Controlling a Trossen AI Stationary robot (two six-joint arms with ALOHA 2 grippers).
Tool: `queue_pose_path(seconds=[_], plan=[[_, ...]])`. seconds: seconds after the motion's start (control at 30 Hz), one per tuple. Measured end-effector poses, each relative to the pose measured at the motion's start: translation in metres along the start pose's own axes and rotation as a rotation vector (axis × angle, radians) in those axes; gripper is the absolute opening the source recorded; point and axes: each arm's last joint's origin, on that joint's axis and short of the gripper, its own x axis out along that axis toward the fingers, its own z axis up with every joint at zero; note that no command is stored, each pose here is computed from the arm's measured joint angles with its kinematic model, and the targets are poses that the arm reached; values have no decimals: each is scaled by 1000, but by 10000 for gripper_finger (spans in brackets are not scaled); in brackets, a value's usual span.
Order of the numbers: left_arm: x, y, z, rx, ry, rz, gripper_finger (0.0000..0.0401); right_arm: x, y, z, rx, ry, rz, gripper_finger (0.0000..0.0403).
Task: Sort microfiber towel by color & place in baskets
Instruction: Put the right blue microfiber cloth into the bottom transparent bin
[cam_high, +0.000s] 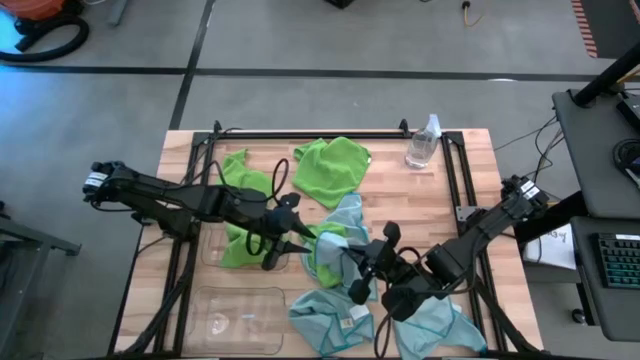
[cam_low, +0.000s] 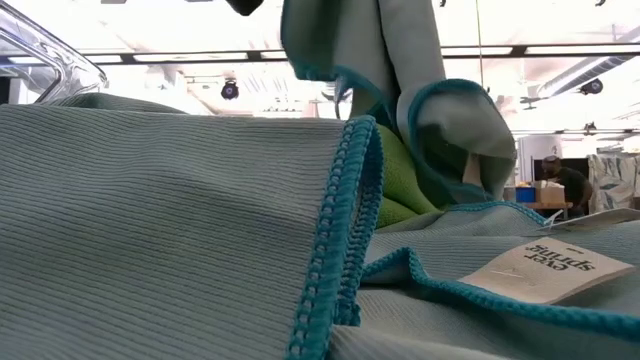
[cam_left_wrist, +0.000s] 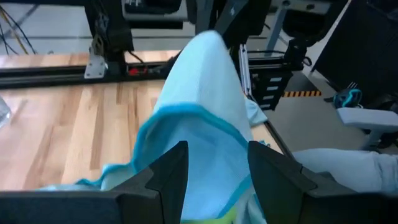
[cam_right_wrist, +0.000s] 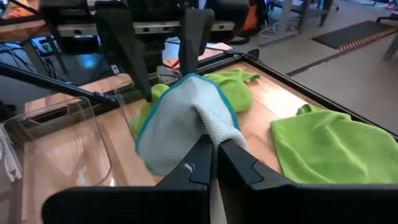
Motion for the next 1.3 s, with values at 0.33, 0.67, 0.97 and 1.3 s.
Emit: queue_pose_path(seconds=[0.33,0.67,0.97,1.3], plan=[[0,0,4,17,-37,-1,151,7,-3,2,-19,-8,-28,9],[0,0,9,56,-95,-1,151,10,0,10,-31,-52,-14,9],[0,0,12,89,-122,6,151,12,4,18,-46,-100,18,9],[-1,1,15,104,-156,10,151,28,16,13,-104,-123,40,9]])
